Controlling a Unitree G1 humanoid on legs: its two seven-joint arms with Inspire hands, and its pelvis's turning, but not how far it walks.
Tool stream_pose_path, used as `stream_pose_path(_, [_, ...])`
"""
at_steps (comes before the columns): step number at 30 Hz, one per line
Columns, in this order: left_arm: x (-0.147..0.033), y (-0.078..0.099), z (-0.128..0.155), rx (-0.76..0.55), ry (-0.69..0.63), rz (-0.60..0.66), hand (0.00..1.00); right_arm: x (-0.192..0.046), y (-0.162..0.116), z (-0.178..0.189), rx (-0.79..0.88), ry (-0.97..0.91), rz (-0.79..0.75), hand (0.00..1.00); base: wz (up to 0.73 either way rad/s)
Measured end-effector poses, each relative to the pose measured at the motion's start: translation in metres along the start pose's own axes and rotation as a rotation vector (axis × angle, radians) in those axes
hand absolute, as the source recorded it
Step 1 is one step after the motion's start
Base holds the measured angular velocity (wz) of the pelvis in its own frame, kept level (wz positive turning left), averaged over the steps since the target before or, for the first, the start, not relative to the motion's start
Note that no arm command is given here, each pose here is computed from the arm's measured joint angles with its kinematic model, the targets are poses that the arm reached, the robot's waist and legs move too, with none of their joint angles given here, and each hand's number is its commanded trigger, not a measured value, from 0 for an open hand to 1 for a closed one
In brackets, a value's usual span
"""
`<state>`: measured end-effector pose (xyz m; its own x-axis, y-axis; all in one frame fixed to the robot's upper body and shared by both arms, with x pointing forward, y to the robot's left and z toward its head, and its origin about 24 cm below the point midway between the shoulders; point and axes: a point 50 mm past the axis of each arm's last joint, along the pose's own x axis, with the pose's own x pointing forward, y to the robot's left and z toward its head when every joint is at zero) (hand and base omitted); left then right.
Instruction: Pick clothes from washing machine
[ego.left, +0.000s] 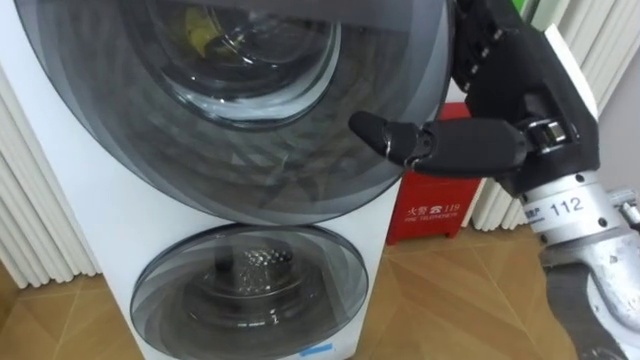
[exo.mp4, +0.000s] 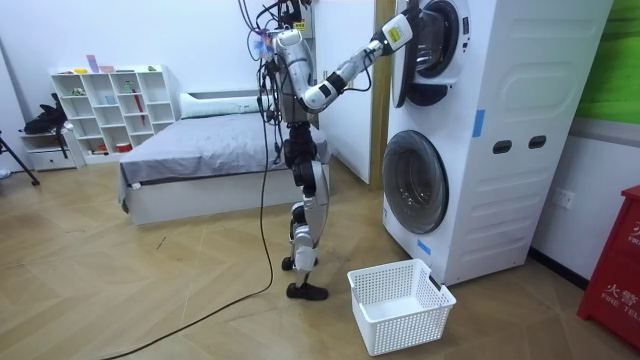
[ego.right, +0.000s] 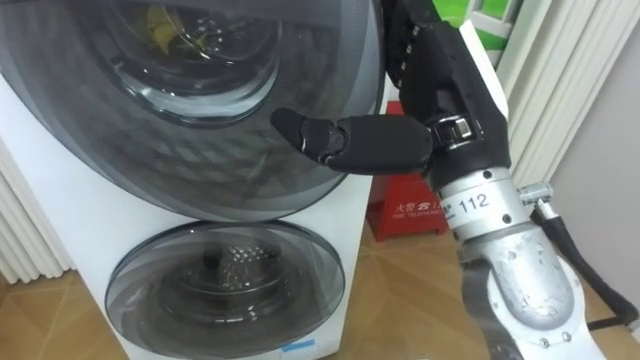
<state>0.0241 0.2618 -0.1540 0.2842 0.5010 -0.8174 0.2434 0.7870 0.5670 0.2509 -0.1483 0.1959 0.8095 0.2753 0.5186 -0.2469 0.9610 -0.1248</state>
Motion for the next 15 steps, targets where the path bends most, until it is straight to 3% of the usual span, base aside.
stream_pose_path(15, [-0.0003, -0.0011, -0.003, 0.009, 0.005, -0.037, 0.0, 0.0, 0.0022, 0.0004, 0.019, -0.019, -0.002, 0.0, 0.0])
